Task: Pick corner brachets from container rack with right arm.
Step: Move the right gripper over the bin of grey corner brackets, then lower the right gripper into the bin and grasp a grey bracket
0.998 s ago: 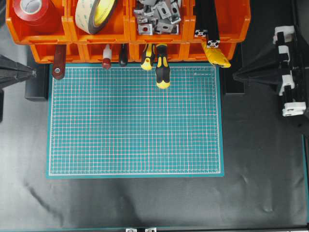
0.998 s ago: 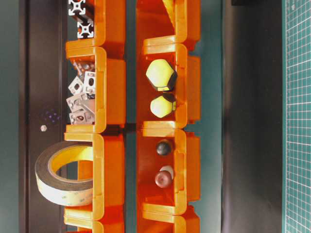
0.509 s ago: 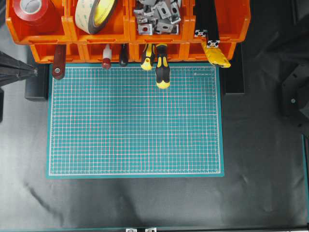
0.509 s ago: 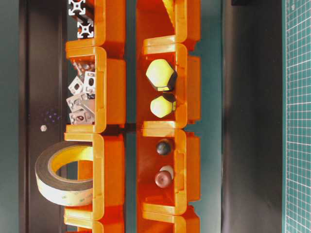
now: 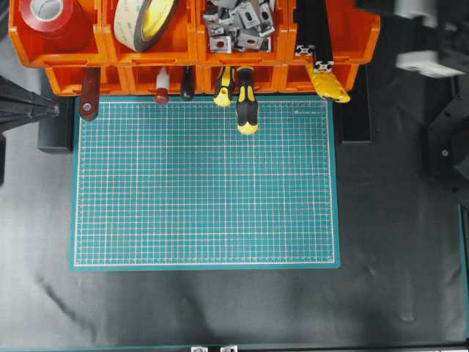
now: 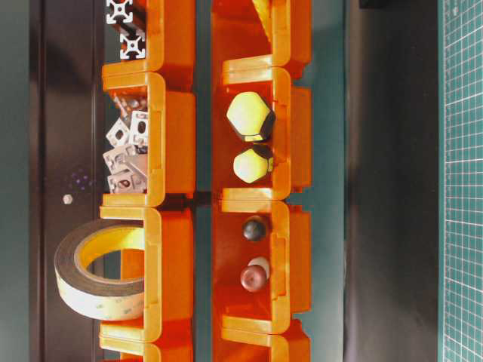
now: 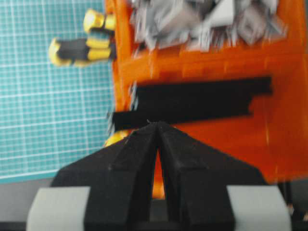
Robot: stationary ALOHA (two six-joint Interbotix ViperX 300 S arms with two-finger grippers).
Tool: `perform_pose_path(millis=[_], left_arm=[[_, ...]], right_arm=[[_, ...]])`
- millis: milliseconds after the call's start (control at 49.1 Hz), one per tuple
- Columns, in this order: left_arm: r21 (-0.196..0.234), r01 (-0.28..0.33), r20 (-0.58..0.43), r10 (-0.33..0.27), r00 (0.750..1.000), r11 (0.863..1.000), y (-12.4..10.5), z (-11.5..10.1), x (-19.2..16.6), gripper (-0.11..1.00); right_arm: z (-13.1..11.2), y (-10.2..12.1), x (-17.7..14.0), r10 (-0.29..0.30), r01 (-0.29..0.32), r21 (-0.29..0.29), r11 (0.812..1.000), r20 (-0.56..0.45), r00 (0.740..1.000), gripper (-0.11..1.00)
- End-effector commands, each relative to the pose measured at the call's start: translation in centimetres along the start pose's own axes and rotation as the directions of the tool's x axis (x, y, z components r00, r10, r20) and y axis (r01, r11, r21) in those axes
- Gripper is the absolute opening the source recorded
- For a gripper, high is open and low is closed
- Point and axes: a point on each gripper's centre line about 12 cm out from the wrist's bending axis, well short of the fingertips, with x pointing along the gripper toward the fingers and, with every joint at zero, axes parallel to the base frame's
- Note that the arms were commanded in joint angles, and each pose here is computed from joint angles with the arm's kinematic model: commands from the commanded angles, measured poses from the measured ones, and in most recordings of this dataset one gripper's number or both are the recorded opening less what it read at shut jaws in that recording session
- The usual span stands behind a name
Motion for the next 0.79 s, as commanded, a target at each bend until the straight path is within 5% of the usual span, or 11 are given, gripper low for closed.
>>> perform_pose_path(millis=[0,244,367,652,774], left_arm=[[0.000,-0.001,0.020,0.001,1.000,1.000,0.0,1.0,0.1,0.00],[0.000,-0.003,0.008,0.003,1.000,1.000,0.0,1.0,-0.2,0.00],[-0.002,-0.002,0.015,0.002,1.000,1.000,0.0,1.2,-0.4,0.00],[-0.002,-0.004,0.015,0.004,1.000,1.000,0.0,1.2,-0.4,0.00],[-0.004,-0.004,0.015,0.004,1.000,1.000,0.0,1.2,-0.4,0.00]], right_arm=[[2.0,-0.4,0.5,-0.009,0.010,-0.021,1.000,0.037,0.999,0.01],[3.6,-0.9,3.6,-0.013,0.012,-0.053,0.999,-0.026,1.000,0.01],[3.8,-1.0,3.9,-0.016,0.015,-0.064,0.998,-0.016,1.000,0.10],[4.6,-1.4,6.4,-0.028,0.027,-0.097,0.995,-0.009,1.000,0.78],[4.7,-1.3,7.1,-0.028,0.028,-0.107,0.994,-0.004,1.000,0.85]])
